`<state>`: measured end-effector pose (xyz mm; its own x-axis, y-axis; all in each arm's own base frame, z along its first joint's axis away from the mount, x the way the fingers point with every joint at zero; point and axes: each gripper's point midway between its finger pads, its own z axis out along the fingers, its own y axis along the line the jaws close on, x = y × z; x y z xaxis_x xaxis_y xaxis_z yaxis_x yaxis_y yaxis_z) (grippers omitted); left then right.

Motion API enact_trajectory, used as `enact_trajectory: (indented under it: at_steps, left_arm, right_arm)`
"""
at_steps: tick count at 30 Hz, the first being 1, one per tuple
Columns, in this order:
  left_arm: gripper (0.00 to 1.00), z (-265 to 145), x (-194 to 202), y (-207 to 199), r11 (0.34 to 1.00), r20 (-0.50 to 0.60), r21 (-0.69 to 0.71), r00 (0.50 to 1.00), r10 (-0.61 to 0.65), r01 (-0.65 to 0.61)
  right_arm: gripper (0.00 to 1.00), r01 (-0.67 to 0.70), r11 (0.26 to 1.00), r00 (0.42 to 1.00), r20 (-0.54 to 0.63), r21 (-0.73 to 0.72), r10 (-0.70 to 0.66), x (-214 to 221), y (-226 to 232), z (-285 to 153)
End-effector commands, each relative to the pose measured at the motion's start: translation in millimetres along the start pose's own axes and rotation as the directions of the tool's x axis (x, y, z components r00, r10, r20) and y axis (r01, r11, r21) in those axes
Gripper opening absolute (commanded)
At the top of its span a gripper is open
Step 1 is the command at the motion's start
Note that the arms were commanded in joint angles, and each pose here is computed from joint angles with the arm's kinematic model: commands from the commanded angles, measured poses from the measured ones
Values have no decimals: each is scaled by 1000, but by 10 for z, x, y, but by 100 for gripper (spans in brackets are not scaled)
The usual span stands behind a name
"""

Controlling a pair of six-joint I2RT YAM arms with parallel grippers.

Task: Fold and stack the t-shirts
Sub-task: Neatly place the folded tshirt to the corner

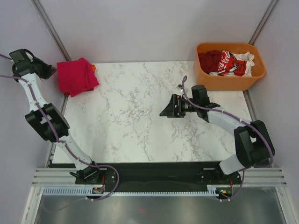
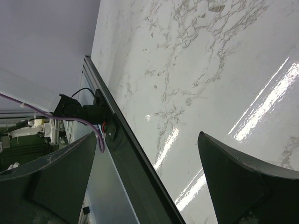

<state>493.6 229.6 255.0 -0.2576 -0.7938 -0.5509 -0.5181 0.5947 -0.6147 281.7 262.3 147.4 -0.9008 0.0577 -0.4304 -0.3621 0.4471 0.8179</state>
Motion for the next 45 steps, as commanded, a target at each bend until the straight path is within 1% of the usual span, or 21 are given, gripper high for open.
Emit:
enact_trajectory:
  at_steps: [1, 2, 5, 9, 10, 13, 16, 17, 24, 27, 29, 31, 32, 34, 35, 37, 38, 40, 41, 43, 45]
  left_arm:
    - [2, 373, -306, 275, 991, 65, 55, 990, -124, 121]
    - [2, 449, -246, 120, 993, 57, 89, 995, -87, 82]
    - [2, 744, -169, 16, 996, 65, 79, 997, -42, 37]
    - [3, 1101, -70, 71, 999, 75, 33, 996, -45, 43]
    - [3, 1271, 23, 173, 998, 56, 17, 997, -56, 55]
    - [3, 1616, 188, 238, 999, 42, -8, 998, -53, 54]
    - [5, 1818, 229, 116, 999, 58, 10, 998, -39, 39]
    - [6, 1959, 313, 152, 999, 52, 2, 997, -54, 54]
    - [8, 2380, 571, 394, 987, 67, -38, 986, -155, 158]
    - [16, 2584, 679, 457, 983, 72, -19, 981, -180, 181]
    - [20, 2660, 582, 288, 982, 95, 59, 978, -186, 181]
    - [24, 2734, 548, 262, 979, 111, 91, 975, -194, 184]
    - [32, 2711, 487, 181, 976, 125, 117, 972, -198, 183]
    - [42, 2574, 309, -19, 973, 163, 164, 969, -187, 160]
    - [55, 2524, 263, -155, 970, 182, 201, 968, -171, 133]
    - [63, 2382, 142, -369, 959, 210, 263, 965, -159, 101]
    - [69, 2211, 53, -593, 937, 219, 339, 961, -171, 89]
    - [71, 2056, 0, -794, 910, 212, 404, 958, -194, 95]
    - [77, 1911, -52, -1000, 884, 211, 460, 957, -199, 83]
    - [80, 1737, -136, -1225, 856, 218, 512, 952, -214, 75]
    - [85, 1480, -265, -1517, 826, 255, 563, 942, -217, 38]
  right_arm:
    - [98, 58, 998, 998, 21, -5, -57, -89, 45, 13]
    - [98, 57, 998, 998, 22, -5, -57, -101, 45, 13]
    - [98, 50, 999, 999, 11, -13, -50, -101, 96, -7]
    - [98, 74, 997, 997, 20, -9, -74, -145, 214, -81]
    - [98, 77, 997, 997, 22, -7, -77, -153, 226, -90]
    - [98, 88, 996, 996, 28, -3, -88, -168, 258, -117]
    - [98, 92, 996, 995, 28, 1, -92, -171, 249, -121]
    - [98, 91, 996, 995, 26, 4, -91, -162, 238, -115]
    - [98, 89, 996, 996, 9, 28, -89, -130, 147, -90]
    - [98, 87, 995, 996, 6, 40, -87, -122, 108, -86]
    - [98, 89, 995, 996, 7, 45, -90, -118, 100, -85]
    - [98, 92, 994, 996, 5, 52, -93, -118, 89, -94]
    - [98, 92, 994, 996, 4, 56, -93, -116, 85, -92]
    - [98, 97, 994, 995, 5, 58, -97, -125, 89, -95]
    - [98, 100, 993, 995, 4, 56, -100, -125, 97, -99]
    - [98, 102, 993, 995, 7, 55, -102, -131, 107, -103]
    - [98, 105, 993, 994, 10, 55, -106, -142, 114, -105]
    - [98, 111, 992, 993, 19, 57, -112, -159, 134, -119]
    - [98, 124, 991, 992, 31, 54, -126, -195, 175, -141]
    - [98, 135, 989, 989, 45, 52, -137, -231, 233, -165]
    - [98, 154, 987, 985, 66, 43, -157, -272, 327, -220]
